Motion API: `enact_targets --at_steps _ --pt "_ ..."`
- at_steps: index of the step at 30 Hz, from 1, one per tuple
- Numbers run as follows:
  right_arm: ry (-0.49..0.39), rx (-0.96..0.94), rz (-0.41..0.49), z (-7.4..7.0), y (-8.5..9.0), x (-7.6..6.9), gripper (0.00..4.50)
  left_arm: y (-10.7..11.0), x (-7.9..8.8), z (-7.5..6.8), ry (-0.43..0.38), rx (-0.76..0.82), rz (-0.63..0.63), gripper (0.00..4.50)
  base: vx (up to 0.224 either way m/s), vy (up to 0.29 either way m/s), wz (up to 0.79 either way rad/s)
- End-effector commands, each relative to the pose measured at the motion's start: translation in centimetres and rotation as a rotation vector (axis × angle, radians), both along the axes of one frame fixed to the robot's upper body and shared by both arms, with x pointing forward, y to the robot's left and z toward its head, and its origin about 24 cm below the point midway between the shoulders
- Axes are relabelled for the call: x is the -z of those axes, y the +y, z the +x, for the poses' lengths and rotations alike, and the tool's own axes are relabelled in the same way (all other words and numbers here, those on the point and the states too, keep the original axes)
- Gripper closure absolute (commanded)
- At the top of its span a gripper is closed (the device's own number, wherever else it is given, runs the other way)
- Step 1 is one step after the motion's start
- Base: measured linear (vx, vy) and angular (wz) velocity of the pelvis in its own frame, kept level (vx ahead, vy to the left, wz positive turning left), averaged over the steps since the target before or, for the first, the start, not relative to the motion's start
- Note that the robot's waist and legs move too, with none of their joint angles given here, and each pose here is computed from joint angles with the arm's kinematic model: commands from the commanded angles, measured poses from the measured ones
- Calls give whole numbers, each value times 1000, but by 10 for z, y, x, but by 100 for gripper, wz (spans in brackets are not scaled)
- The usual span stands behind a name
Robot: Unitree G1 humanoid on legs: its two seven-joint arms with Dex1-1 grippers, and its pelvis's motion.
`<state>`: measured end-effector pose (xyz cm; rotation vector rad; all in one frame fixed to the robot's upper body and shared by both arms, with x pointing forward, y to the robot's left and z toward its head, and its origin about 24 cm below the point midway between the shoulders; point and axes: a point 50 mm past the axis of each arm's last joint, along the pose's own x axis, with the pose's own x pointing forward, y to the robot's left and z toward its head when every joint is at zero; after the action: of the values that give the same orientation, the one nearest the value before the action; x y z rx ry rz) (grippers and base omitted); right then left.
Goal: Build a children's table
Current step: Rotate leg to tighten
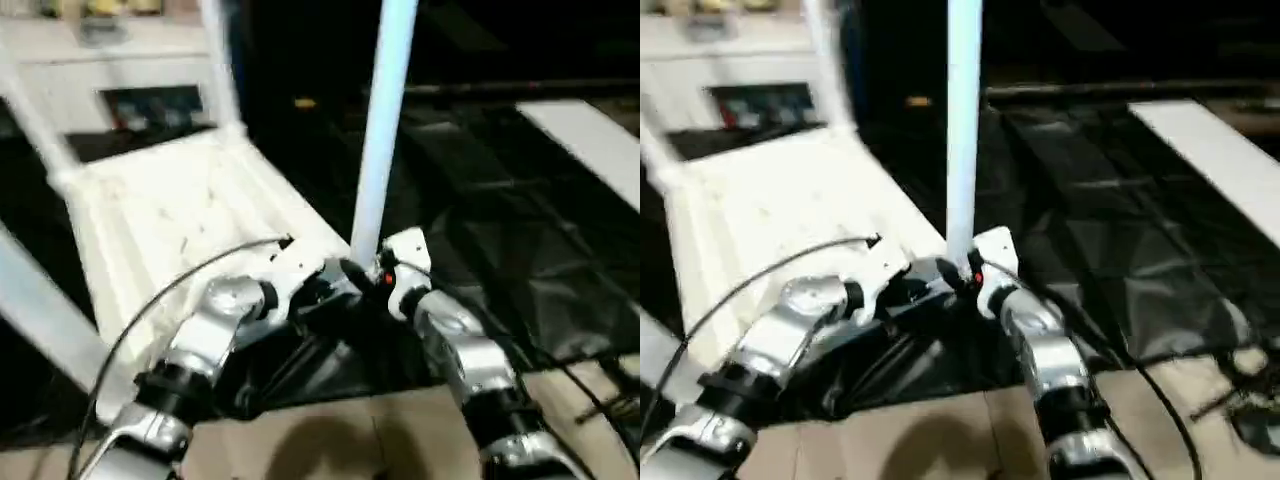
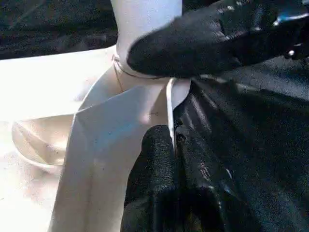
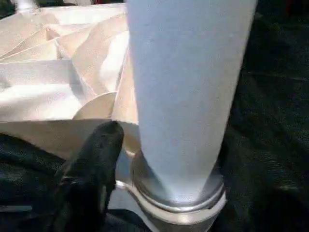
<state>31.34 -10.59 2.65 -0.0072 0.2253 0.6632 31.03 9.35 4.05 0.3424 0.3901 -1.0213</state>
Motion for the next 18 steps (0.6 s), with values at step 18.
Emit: enact_targets --at_steps 18 --pt "32 -570 -95 -24 -33 -18 119 22 -10 -32 156 477 53 450 28 -16 0"
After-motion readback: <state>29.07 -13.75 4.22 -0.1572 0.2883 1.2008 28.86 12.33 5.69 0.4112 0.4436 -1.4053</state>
